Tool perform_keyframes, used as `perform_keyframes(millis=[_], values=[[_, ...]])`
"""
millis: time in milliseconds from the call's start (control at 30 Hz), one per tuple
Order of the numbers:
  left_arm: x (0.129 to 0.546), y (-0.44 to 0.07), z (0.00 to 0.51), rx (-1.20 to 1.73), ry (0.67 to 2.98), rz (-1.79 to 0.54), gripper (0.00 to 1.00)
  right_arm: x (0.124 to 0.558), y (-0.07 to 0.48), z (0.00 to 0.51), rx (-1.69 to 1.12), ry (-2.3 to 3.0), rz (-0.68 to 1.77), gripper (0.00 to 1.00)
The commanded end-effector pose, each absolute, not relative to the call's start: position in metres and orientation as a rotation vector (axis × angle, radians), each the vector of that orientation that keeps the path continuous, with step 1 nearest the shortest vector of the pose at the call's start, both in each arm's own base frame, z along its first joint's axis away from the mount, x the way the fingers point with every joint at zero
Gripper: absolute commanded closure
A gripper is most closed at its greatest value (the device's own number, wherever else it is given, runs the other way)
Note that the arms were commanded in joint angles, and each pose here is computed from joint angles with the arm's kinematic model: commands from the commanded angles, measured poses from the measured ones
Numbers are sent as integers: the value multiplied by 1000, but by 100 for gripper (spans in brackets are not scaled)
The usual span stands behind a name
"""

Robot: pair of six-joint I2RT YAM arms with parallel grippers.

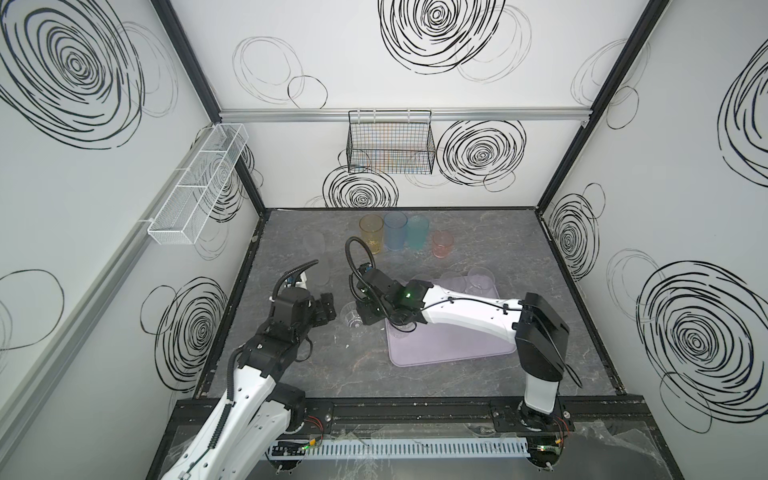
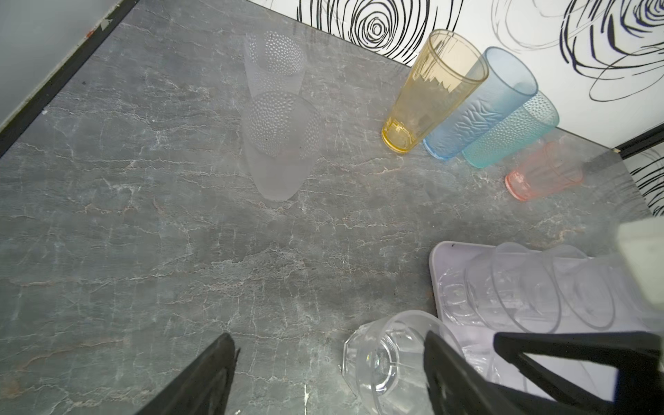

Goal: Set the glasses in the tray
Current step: 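Grasp the set-down clear cup with the right gripper while the left withdraws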

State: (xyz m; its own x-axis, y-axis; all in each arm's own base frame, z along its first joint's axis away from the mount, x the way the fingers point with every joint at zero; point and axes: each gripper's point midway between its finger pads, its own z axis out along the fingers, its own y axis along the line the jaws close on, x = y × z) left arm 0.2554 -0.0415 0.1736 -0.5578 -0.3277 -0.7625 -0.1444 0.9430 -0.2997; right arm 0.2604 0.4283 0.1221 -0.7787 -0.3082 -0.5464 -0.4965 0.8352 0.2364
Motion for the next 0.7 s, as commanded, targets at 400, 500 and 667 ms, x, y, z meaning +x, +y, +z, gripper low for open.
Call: perform_keyframes(millis=[400, 500, 667], values=[[265, -25, 176, -500, 2026, -255, 15, 275, 439, 112, -609, 2503, 356, 89], [265, -24, 176, -504, 2019, -250, 15, 273, 443, 152, -596, 2445, 443, 96], [265, -21, 181, -496, 2001, -236, 15, 273, 426, 221, -536, 2337, 543, 98]])
